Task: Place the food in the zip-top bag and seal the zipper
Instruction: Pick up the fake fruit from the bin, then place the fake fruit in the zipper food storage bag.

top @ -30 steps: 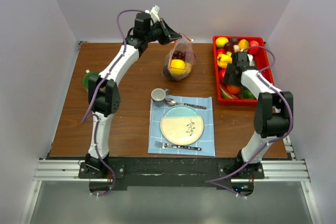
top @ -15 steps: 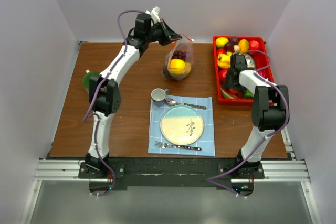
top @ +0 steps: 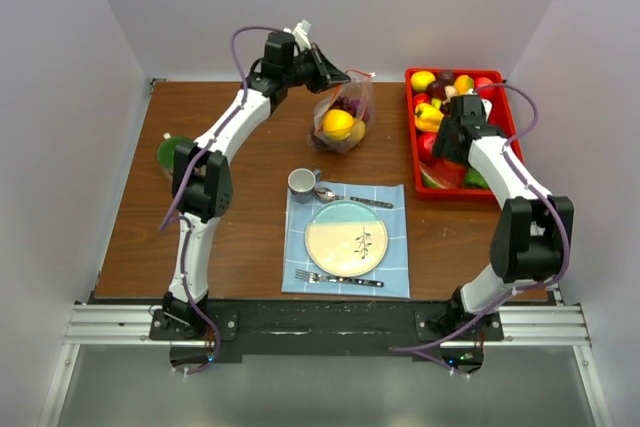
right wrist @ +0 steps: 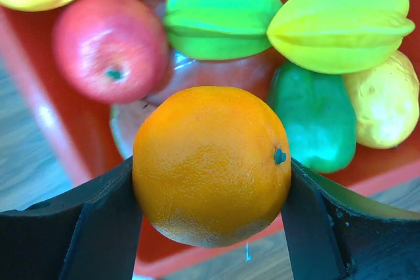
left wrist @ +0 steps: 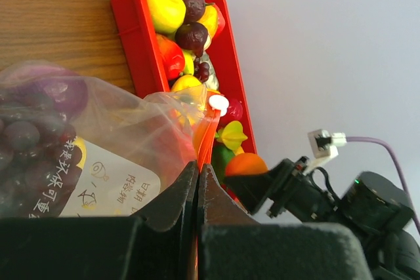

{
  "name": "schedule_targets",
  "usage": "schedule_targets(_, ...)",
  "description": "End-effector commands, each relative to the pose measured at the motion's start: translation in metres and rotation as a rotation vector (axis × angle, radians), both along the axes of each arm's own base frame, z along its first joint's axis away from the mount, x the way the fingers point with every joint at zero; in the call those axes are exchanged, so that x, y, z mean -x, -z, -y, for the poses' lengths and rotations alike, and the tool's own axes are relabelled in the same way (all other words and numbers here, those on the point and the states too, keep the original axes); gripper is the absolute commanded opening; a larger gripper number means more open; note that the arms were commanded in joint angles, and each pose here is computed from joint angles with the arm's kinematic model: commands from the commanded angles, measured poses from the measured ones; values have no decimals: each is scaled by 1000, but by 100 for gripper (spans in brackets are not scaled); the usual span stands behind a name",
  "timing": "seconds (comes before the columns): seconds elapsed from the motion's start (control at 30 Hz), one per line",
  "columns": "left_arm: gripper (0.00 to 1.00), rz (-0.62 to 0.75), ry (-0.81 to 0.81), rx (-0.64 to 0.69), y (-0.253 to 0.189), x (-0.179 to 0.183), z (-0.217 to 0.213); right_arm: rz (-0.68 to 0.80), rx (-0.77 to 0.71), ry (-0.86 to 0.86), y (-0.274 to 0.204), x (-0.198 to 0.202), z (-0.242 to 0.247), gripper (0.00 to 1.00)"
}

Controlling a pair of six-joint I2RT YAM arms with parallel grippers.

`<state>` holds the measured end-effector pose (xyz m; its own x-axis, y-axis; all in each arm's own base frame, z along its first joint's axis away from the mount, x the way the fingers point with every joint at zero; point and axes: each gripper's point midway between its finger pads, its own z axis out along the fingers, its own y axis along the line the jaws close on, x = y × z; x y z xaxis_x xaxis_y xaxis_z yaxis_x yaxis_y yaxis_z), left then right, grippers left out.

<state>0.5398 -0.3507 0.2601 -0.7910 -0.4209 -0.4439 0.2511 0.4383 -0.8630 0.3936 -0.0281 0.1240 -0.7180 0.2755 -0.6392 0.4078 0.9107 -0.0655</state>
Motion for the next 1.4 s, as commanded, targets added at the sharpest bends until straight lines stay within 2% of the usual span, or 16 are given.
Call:
schedule_targets(0.0,0,53,6,33,-27,5,3,136,-52,-77,-57,-4,-34,22)
schedule_targets(0.13,0,54,6,33,-29,6,4,257,-116,-171,-106,-16,-78,21)
schedule_targets(0.23,0,52,2,35,-30,6,4,374,-207,-272,-141,-28,-129,21)
schedule_targets(0.43,0,63,-1,39,-39,4,3,489,-363,-442,-178,-50,-226,22)
schedule_targets(0.53,0,70,-7,40,-44,2,2,481,-428,-492,-171,-62,-266,22)
schedule_targets(0.77,0,67,-5,44,-46,0,-3,454,-466,-456,-133,-93,-287,23)
schedule_targets(0.87,0,75,-6,46,-50,-1,-5,456,-431,-417,-124,-106,-283,35)
schedule_targets(0.9,0,73,-7,46,-50,-1,-6,457,-415,-397,-124,-108,-279,45)
schedule_targets(0.97,0,76,-4,48,-51,-1,-7,459,-406,-376,-126,-111,-276,55)
schedule_targets(1.0,0,73,-4,47,-50,-1,-7,459,-391,-358,-125,-113,-273,65)
schedule_targets(1.1,0,65,-5,42,-45,-2,-9,448,-369,-337,-127,-113,-268,78)
schedule_targets(1.2,0,61,-7,40,-42,-3,-11,450,-352,-331,-135,-111,-265,87)
schedule_targets(1.37,0,62,-8,44,-43,-4,-12,439,-335,-336,-142,-107,-263,91)
